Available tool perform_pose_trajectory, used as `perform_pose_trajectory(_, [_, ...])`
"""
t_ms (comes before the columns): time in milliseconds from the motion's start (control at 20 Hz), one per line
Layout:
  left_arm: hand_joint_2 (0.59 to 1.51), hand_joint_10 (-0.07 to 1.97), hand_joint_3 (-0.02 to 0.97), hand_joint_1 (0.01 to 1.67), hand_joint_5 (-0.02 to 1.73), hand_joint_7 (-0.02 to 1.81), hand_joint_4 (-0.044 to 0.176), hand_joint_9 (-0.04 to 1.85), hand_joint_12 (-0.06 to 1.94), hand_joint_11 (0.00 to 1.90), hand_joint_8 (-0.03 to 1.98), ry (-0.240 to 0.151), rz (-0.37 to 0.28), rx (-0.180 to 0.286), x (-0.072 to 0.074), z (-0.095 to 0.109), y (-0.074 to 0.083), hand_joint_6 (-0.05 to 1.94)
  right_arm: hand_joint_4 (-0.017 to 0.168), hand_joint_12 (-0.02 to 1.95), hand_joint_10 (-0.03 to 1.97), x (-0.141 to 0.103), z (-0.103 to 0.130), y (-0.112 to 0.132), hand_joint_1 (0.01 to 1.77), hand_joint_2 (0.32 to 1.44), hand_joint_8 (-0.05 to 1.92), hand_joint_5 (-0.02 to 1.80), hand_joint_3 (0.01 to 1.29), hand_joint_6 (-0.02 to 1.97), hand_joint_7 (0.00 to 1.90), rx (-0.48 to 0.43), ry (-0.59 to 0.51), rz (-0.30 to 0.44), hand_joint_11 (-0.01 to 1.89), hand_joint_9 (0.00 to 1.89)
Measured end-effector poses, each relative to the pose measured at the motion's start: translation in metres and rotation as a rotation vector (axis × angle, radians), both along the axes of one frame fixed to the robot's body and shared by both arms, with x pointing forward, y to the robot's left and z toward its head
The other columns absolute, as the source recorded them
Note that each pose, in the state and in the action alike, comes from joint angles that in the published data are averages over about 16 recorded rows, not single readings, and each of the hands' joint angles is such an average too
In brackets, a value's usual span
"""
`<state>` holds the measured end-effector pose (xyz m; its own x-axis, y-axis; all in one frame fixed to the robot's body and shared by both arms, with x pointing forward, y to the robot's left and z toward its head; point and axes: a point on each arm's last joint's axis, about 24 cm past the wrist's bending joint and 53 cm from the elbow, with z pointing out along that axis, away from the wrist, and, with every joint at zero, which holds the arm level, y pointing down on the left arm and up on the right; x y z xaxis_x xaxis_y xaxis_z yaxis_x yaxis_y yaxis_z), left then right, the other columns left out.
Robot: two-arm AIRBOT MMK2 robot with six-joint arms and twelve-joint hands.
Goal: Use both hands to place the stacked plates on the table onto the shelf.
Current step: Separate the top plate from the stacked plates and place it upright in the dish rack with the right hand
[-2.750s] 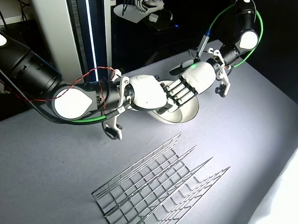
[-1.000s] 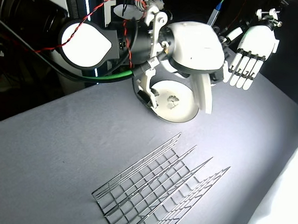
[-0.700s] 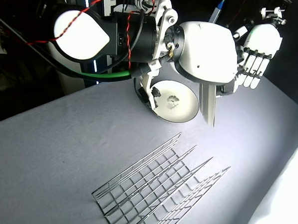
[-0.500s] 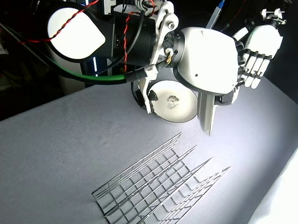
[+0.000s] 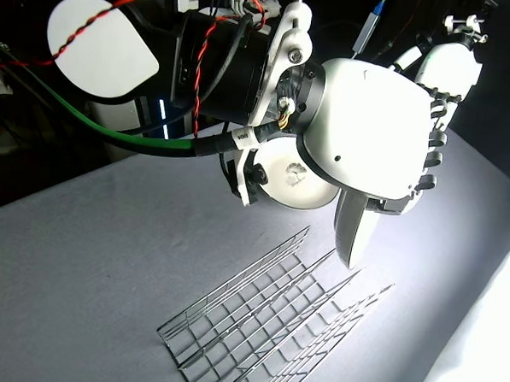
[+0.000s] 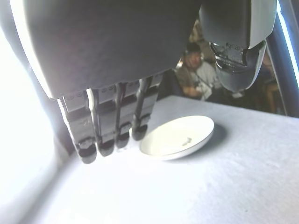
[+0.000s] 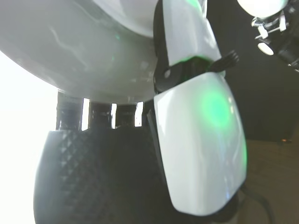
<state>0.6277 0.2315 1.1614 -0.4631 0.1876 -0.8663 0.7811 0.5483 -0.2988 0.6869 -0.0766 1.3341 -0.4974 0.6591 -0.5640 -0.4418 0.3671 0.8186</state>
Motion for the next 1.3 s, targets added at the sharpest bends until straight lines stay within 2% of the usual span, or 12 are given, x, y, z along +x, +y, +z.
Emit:
perform_pose_trajectory(900, [1.099, 0.01, 0.016, 0.01, 0.02, 0.02, 0.001, 0.01, 0.01, 0.02, 0.0, -0.014, -0.031, -0.003, 0.0, 0.0, -0.014, 0.01, 0.004, 1.68, 1.26, 0.02, -0.026, -0.071, 1.33, 1.02, 0.9, 0.89, 0.01, 0.94, 0.99, -0.049, 0.07, -0.149, 0.96, 1.0])
perform_pose_trajectory(1300, [1.1, 0.01, 0.016, 0.01, 0.02, 0.02, 0.001, 0.01, 0.01, 0.02, 0.0, -0.009, -0.076, -0.023, -0.007, -0.001, -0.034, 0.01, 0.001, 1.68, 1.28, 0.03, -0.056, -0.103, 1.32, 1.02, 0.89, 0.87, 0.01, 0.93, 0.99, -0.098, 0.091, -0.2, 0.92, 1.0])
